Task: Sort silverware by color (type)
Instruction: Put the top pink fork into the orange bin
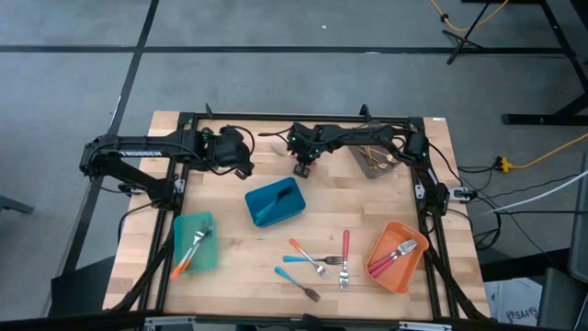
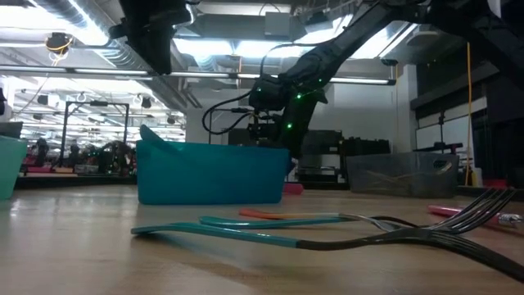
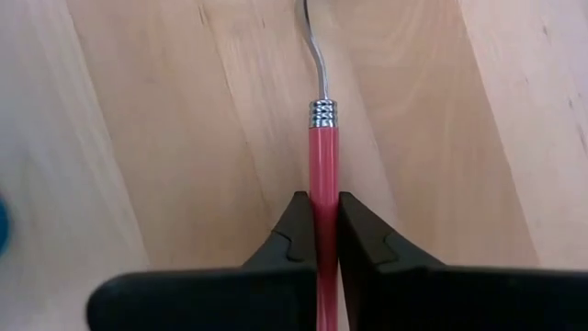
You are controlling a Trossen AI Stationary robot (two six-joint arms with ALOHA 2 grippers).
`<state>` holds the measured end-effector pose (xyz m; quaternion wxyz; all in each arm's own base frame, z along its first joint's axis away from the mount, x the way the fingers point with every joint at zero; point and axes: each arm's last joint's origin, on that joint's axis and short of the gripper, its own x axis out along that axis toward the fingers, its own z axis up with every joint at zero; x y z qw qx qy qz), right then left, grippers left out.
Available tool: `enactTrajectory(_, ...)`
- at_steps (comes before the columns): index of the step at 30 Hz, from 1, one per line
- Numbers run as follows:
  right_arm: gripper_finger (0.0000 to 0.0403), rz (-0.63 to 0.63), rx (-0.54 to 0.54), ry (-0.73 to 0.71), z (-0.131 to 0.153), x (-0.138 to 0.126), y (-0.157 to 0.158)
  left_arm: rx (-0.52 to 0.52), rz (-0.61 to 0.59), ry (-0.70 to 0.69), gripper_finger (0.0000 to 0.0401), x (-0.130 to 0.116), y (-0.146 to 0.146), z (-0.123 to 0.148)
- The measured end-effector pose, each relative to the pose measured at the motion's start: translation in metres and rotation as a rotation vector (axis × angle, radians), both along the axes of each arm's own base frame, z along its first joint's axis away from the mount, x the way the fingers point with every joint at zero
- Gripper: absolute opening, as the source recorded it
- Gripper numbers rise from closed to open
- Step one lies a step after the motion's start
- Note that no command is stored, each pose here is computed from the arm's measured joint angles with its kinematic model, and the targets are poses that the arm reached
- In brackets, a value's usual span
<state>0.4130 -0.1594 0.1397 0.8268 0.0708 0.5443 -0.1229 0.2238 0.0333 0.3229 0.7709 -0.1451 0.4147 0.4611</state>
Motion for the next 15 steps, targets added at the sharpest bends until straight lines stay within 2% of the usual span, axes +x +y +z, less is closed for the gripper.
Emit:
enactTrajectory(4,0.0004,0.0,0.001,0.002,0.011,-0.004,0.002,0.027,-0.067,-0.009,0.0091,0.005,0.0,0.002)
enactTrajectory(15,0.0003,-0.01,-0.032,-0.102,0.064,-0.017,0.0,0.116,-0.224,-0.042,0.0091,0.019,0.001,0.009)
